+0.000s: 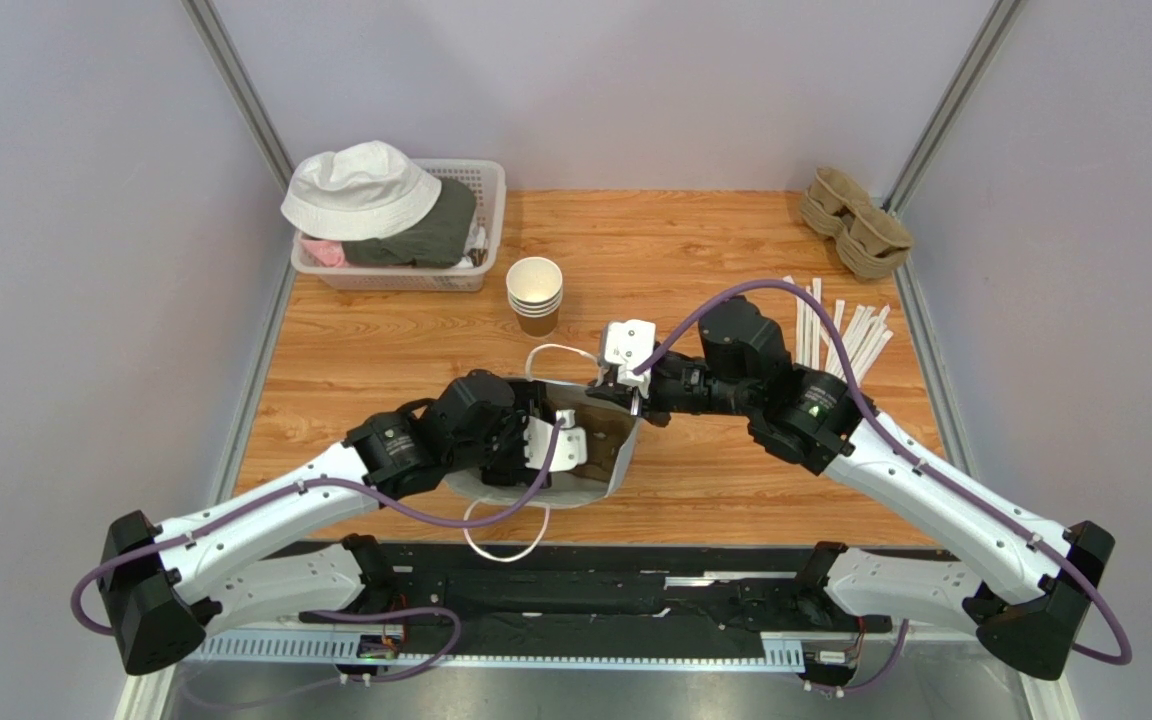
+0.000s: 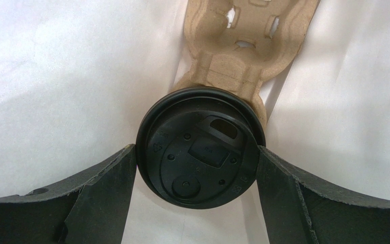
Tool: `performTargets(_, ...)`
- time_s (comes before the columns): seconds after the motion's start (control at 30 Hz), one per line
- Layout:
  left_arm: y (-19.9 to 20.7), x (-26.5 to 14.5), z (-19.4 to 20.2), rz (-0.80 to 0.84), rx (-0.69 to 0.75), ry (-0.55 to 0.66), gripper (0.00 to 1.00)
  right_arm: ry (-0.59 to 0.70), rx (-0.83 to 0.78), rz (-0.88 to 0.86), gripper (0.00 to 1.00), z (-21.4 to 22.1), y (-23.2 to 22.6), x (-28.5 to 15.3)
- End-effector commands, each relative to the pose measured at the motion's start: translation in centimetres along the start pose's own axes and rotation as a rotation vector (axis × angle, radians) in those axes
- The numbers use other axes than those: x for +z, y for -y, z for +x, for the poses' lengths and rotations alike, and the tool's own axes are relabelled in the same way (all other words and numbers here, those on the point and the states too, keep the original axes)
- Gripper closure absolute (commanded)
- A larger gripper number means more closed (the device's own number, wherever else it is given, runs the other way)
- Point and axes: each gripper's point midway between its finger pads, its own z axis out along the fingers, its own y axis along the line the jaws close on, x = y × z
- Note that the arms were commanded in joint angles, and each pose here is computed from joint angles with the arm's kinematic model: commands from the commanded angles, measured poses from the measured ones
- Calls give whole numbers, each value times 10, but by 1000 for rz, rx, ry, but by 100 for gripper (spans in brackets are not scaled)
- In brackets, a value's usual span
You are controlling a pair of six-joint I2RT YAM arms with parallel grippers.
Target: Pack the takeout coffee
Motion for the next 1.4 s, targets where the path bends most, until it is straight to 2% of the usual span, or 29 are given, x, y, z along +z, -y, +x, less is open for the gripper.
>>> performTargets(0.0,-10,-8,-7,-71,27,36,100,51,-64,-15,100,-13,0,0)
performTargets(0.23,-8,-17,-11,-72,34,57,100,48,-101,-9,100,-10,3,5)
performTargets(0.47,10,-6,3,8,-25,-12,100,61,-131,18,100,-15,10,6)
performTargets(1.03,22,17,26,127,-201,-120,100,54,-173,24,100,-8,12,11)
performTargets(1.37,39,28,39,228,-227,-180,100,17,-174,38,100,3,21,17)
